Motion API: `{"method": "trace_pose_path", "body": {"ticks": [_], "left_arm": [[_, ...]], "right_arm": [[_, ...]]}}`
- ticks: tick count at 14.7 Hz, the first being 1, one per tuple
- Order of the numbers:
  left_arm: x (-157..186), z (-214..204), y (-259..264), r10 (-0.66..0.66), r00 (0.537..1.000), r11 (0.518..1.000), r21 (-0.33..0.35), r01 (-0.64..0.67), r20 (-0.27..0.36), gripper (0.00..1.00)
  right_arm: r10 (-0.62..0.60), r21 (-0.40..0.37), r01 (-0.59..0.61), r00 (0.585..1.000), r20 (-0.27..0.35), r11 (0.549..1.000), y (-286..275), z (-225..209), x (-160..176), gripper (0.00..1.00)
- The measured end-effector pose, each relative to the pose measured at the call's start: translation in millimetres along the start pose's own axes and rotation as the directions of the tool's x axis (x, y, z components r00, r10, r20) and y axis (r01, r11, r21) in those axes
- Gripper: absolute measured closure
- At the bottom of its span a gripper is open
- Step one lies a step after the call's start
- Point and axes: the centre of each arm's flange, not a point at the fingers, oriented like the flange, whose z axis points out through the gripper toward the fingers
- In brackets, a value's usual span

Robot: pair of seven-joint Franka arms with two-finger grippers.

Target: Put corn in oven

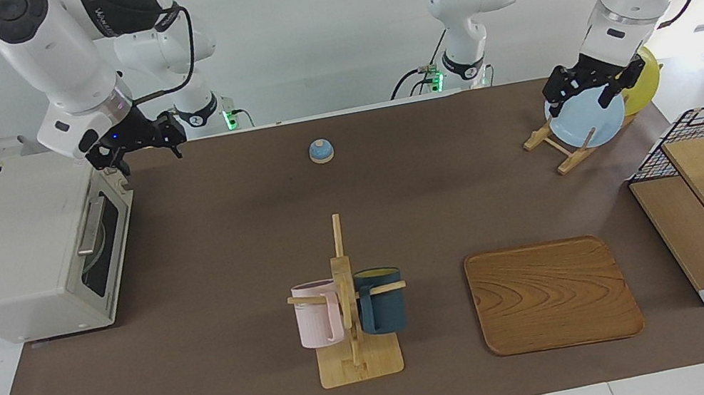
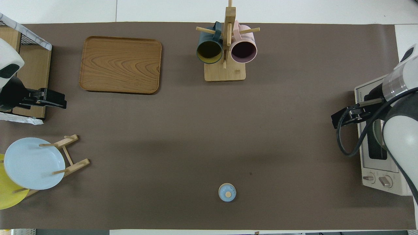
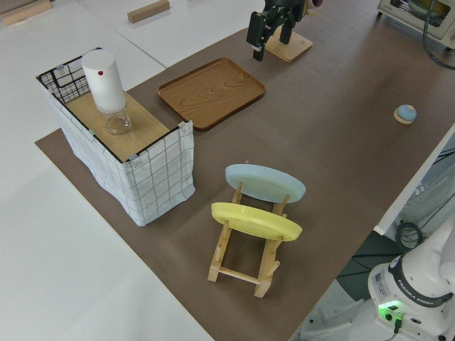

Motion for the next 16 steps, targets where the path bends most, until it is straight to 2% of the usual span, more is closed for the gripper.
{"method": "trace_pose_path", "body": {"ticks": [5,11,16], "left_arm": [[0.0,0.0,0.0,0.0,1.0,1.0,0.0,0.0,0.0,0.0],[0.0,0.0,0.0,0.0,1.0,1.0,0.0,0.0,0.0,0.0],[0.0,0.0,0.0,0.0,1.0,1.0,0.0,0.0,0.0,0.0]], "right_arm": [[0.016,0.001,-0.016,1.0,-0.001,1.0,5.7,-0.2,-0.4,0.0],[0.093,0.015,-0.093,0.995,-0.035,0.996,46.4,-11.5,-4.2,0.0],[0.11,0.006,-0.11,0.992,-0.064,0.994,35.3,-16.3,0.6,0.0]]}}
